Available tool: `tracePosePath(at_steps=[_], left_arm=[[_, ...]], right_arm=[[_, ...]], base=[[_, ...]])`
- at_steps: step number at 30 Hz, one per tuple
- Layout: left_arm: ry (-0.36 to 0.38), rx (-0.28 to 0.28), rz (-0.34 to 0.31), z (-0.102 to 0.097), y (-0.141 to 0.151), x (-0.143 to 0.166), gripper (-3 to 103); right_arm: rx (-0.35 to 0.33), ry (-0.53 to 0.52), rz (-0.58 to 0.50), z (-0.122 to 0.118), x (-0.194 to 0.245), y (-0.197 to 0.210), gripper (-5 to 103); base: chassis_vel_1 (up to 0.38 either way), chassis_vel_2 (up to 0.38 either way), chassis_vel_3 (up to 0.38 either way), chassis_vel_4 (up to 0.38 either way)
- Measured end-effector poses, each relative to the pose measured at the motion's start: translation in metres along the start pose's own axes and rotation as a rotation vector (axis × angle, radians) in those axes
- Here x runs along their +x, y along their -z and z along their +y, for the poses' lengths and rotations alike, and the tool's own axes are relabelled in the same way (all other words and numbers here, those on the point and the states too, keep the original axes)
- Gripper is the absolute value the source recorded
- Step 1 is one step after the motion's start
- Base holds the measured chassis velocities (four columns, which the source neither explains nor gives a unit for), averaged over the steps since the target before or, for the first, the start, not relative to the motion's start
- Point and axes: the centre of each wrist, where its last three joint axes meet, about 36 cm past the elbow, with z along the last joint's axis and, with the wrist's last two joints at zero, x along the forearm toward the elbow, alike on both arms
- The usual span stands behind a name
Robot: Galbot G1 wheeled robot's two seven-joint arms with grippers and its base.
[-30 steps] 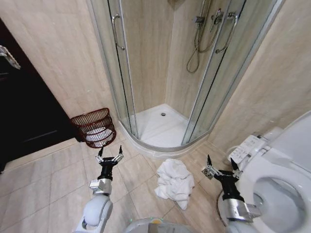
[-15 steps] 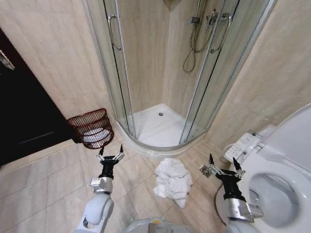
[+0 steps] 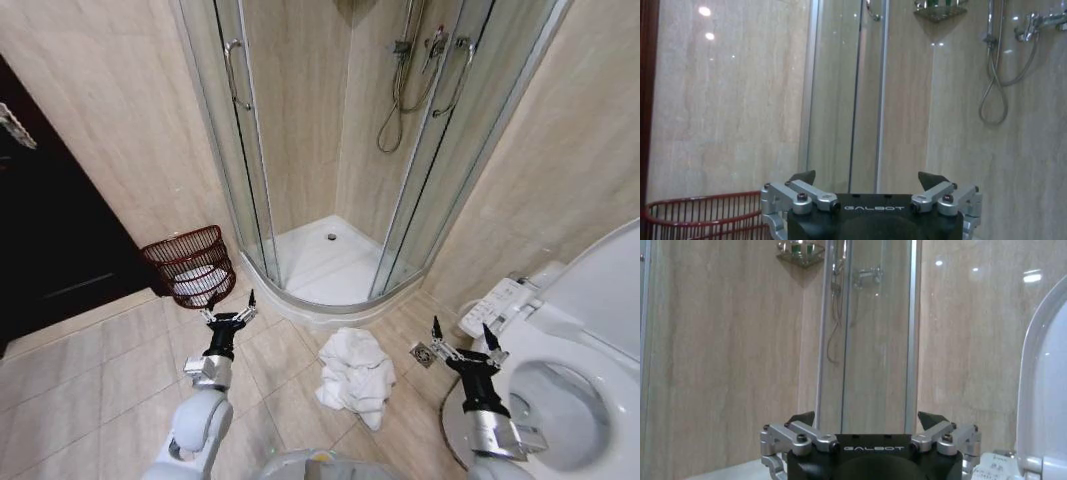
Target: Discard the used towel into the hamper.
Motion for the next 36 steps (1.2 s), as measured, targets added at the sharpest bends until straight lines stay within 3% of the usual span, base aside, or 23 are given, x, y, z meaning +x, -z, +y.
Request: tracePosePath(at_steps=[36], left_arm=[[-0.034, 0.004, 0.001, -0.011, 0.004, 0.007, 100]], right_arm=[[0.029, 0.041, -0.002, -0.001, 0.001, -0.005, 100]], base=[[0.000, 0.000, 0.000, 0.000]])
